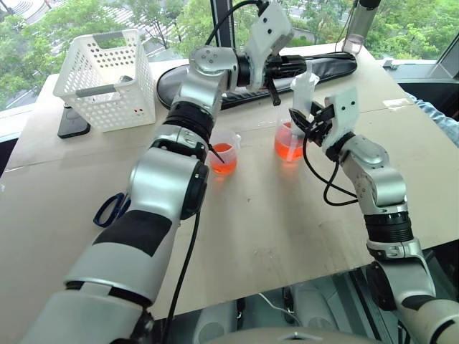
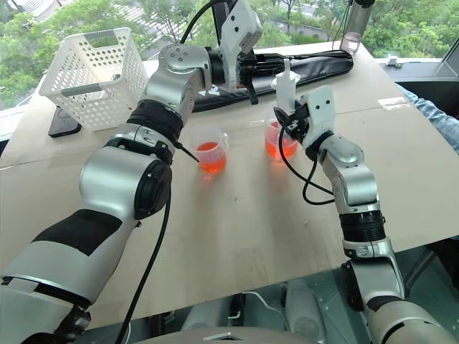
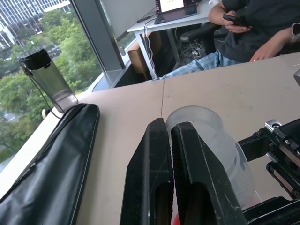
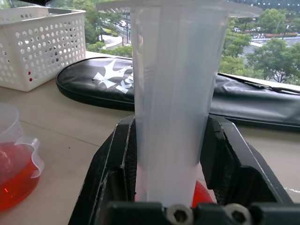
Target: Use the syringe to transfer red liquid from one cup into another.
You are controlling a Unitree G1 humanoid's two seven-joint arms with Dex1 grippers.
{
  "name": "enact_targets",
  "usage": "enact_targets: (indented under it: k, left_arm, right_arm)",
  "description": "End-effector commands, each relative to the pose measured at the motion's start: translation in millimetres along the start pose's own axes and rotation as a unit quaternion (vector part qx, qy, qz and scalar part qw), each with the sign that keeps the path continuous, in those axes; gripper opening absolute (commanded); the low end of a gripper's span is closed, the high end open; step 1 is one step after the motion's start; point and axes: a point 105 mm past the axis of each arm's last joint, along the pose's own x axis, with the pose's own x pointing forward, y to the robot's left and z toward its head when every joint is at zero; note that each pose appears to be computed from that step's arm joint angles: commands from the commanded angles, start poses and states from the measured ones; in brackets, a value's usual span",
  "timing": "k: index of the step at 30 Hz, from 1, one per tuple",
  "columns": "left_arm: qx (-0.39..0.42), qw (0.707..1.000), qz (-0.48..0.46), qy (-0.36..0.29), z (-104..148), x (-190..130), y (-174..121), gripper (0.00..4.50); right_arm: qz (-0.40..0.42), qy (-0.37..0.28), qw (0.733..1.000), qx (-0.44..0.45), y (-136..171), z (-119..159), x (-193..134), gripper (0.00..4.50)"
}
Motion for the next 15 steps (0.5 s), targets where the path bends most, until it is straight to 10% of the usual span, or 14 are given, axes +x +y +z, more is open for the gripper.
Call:
enact_targets:
  k: [1, 15]
  left_arm:
    - [0.034, 0.998, 0.034, -0.042, 38, -4, 16, 0.00]
    - [0.039, 0.996, 0.052, -0.055, 52, -8, 24, 0.00]
  right_arm:
    - [0.019, -0.001, 1.000, -0.006, 9, 2, 2, 1.46]
    - [0.029, 0.004, 1.000, 0.001, 18, -2, 2, 1.46]
